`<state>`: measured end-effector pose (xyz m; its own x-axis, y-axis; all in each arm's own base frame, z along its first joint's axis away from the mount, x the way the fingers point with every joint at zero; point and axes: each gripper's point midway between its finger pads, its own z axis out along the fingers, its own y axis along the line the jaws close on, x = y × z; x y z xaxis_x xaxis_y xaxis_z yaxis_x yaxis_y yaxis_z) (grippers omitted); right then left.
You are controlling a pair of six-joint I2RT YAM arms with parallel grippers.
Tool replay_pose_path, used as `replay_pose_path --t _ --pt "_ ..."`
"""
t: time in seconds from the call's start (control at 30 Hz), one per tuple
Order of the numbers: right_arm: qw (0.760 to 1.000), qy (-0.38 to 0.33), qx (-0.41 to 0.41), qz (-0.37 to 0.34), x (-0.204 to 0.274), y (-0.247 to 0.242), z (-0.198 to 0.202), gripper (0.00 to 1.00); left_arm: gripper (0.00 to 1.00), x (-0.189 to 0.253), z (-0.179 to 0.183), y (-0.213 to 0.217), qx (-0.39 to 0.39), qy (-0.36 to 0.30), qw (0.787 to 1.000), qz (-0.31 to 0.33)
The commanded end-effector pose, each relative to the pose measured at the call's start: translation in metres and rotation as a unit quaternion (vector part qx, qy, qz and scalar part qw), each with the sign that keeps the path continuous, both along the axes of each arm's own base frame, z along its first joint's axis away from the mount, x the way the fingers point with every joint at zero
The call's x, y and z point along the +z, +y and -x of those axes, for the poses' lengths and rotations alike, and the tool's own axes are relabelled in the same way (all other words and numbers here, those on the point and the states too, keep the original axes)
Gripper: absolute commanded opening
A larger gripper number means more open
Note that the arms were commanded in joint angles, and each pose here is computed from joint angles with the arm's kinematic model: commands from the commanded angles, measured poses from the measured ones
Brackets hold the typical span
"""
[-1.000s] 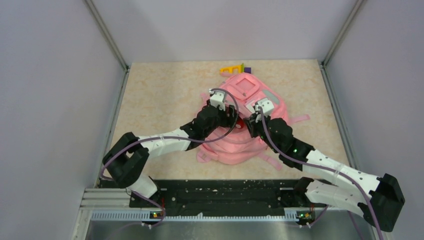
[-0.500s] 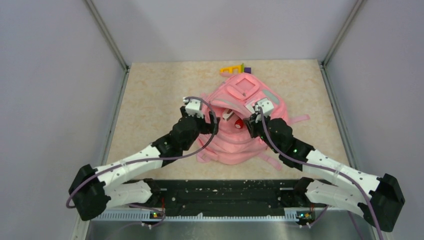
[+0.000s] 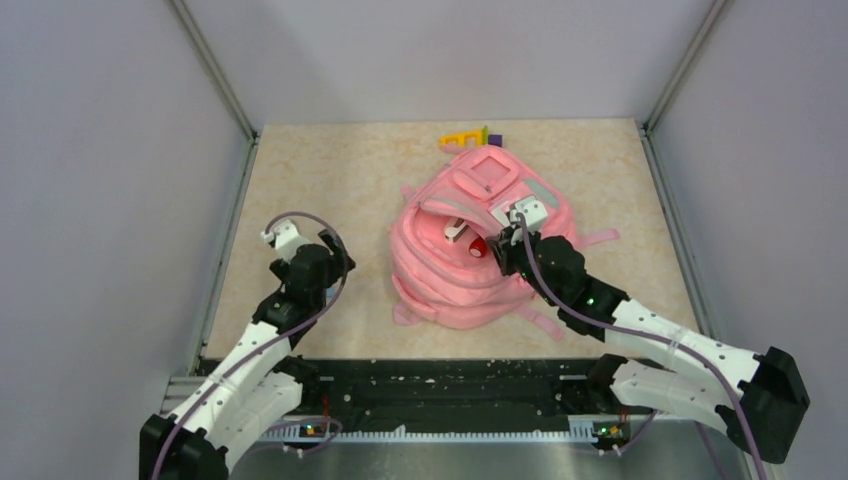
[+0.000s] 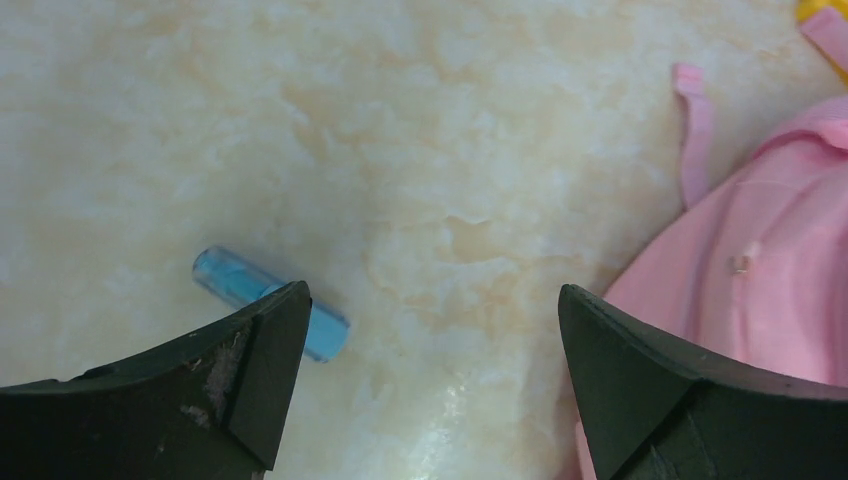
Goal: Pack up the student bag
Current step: Place the stationery in the student bag, then pick up the stationery from the center of the board.
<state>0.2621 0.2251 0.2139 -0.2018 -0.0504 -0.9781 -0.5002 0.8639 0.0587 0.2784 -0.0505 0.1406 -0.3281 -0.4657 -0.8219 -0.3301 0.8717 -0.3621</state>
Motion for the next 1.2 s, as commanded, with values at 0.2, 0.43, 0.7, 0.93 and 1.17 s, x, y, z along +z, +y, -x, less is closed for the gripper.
replay_pose_path --t 0.2,0.43,0.7,0.93,1.17 --pt "0.995 -0.049 0.010 -0.083 0.052 0.009 0.001 0.00 0.98 -0.048 0.028 0.049 0.144 0.034 0.988 0.048" --pt "0.995 -0.051 0.011 -0.086 0.055 0.007 0.003 0.00 0.98 -0.079 0.027 0.052 0.151 0.078 0.983 0.071" --pt "0.995 -0.051 0.012 -0.089 0.055 0.008 0.003 0.00 0.97 -0.091 0.018 0.048 0.141 0.089 0.983 0.081" --pt "0.995 -0.050 0.012 -0.088 0.055 0.008 0.003 0.00 0.98 -0.102 0.008 0.040 0.128 0.100 0.982 0.096" --pt "0.995 -0.051 0.012 -0.088 0.055 0.008 0.003 0.00 0.97 -0.101 -0.012 0.033 0.101 0.104 0.986 0.081"
